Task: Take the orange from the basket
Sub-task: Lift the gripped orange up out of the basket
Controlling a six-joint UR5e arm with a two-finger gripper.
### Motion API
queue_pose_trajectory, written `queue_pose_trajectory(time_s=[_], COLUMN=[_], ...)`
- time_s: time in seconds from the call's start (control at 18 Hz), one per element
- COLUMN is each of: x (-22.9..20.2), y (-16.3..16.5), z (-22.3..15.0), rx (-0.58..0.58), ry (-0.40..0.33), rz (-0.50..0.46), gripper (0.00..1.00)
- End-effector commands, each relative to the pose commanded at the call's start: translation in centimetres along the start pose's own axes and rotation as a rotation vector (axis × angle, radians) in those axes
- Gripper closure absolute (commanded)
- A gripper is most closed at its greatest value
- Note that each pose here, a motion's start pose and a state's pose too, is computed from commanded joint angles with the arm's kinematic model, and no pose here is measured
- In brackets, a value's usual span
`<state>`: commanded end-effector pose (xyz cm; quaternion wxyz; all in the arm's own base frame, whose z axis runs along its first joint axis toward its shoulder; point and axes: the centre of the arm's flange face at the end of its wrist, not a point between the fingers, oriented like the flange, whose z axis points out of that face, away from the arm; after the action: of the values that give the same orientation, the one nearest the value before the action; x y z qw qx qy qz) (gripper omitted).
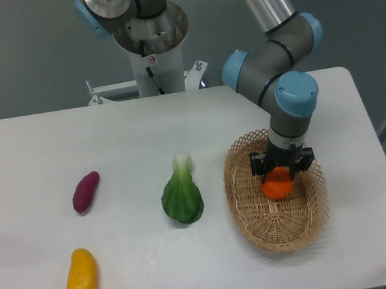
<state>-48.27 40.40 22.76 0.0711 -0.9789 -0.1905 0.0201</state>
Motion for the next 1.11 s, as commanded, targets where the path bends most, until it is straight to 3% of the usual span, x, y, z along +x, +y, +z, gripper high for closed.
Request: queue_pose_trajectory(time_s=[0.22,0.5,0.83,1.11], x=[-0.7,0.8,3.7,5.3], y=[-1.2,-3.6,-5.4,-4.3], z=[-5.2,-11.3,-15.9,-18.5], rx=[0.063,0.148,0.213,0.207], ry=[-0.077,-0.149,-0.182,-0.175], rz=[0.018,0.135,0.222,0.263], gripper=[0.35,0.35,0.35,0.35])
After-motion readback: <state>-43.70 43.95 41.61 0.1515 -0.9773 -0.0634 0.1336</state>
